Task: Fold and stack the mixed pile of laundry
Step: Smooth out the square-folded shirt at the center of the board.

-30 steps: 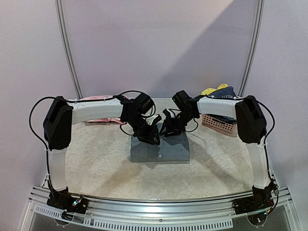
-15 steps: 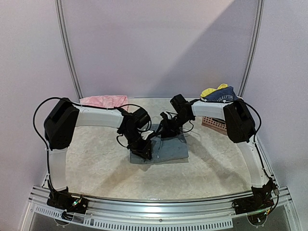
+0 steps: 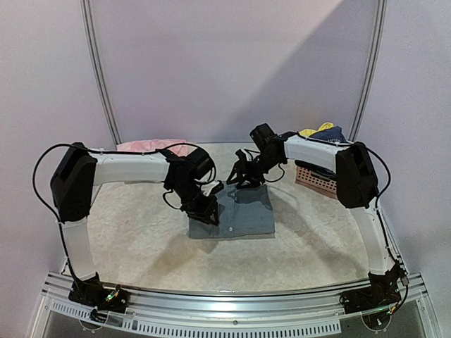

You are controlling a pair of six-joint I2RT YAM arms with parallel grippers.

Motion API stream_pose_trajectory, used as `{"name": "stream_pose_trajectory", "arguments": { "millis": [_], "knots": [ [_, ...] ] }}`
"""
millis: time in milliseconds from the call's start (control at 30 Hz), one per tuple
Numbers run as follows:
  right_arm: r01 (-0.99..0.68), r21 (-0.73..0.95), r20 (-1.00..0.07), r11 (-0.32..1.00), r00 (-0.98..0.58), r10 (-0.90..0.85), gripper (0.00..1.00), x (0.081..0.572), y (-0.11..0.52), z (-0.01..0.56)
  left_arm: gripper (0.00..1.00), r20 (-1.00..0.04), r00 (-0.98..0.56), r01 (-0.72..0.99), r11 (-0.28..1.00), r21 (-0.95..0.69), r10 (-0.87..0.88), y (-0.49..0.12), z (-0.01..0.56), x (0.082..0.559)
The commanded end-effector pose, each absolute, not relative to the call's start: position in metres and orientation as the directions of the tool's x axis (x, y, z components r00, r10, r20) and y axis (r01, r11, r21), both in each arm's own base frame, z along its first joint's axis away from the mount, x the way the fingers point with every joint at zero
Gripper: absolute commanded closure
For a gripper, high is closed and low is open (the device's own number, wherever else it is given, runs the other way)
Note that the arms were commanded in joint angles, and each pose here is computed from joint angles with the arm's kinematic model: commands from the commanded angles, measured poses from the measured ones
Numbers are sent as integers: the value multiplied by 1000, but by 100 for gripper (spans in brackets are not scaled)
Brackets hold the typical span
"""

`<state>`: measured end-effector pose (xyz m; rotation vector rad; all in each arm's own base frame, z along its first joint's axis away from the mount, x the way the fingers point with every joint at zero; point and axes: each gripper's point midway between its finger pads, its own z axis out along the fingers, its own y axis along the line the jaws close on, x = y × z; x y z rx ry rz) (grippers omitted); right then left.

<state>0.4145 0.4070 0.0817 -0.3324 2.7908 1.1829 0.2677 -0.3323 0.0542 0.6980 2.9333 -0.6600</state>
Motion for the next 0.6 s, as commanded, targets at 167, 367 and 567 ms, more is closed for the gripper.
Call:
{"name": "stream_pose_trajectory", "arguments": {
  "millis": [167, 367, 567],
  "knots": [
    [-324, 645, -287, 692, -942, -174, 49, 369, 381, 153, 66, -259, -916, 389, 832, -395, 305, -329, 111, 293],
    [-310, 660, -257, 685, -949, -182, 53, 335, 383, 137, 66, -249, -929, 358, 838, -411, 274, -335, 107, 300],
    [-285, 656, -201, 699, -959, -202, 58, 317, 389, 107, 65, -230, -938, 336, 838, -430, 258, -342, 92, 304]
  ]
}}
